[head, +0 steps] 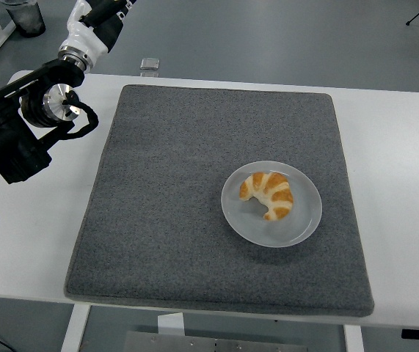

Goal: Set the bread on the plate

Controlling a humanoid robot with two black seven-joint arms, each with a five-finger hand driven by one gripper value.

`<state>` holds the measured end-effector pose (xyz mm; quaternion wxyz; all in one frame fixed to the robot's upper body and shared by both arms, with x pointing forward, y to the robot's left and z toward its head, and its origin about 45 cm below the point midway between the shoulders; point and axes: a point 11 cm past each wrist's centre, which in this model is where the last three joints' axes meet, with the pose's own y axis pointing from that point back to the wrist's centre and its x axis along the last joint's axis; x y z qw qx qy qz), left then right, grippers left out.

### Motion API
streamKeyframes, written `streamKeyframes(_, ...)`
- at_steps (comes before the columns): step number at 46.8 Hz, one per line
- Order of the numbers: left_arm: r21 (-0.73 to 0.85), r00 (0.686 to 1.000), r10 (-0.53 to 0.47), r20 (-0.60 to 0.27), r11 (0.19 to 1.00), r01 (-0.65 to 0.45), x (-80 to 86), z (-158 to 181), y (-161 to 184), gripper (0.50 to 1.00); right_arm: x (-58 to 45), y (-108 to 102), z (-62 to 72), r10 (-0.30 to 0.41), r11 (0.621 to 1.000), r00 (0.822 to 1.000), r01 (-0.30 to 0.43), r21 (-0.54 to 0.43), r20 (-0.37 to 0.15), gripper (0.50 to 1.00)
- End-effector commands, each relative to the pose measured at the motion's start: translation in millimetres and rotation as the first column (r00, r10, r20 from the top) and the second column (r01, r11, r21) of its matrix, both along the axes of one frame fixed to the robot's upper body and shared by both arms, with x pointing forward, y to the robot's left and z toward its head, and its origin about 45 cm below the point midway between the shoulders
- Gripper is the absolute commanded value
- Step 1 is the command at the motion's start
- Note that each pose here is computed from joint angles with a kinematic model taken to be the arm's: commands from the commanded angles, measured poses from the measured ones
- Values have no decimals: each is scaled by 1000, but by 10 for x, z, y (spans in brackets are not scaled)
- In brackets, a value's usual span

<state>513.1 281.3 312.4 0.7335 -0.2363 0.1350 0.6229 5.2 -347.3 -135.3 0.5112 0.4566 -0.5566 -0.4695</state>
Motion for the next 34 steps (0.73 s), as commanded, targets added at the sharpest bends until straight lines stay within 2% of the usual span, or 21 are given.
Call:
streamKeyframes(1, -16, 1000, 12, -21, 1000, -13, -22, -89, 35, 992, 0, 0, 0, 1, 1000, 1000, -1, 0, 0, 952)
streamKeyframes(10, -15, 993, 18, -115, 1000, -20, -37, -256, 55, 992, 0, 0, 0, 1, 1000, 1000, -1, 0, 0, 952)
streamKeyframes(34, -8, 991, 20, -133, 1000, -21, -65, -340, 65, 992, -1, 5, -1, 4, 1000, 1000, -4, 1, -1, 954)
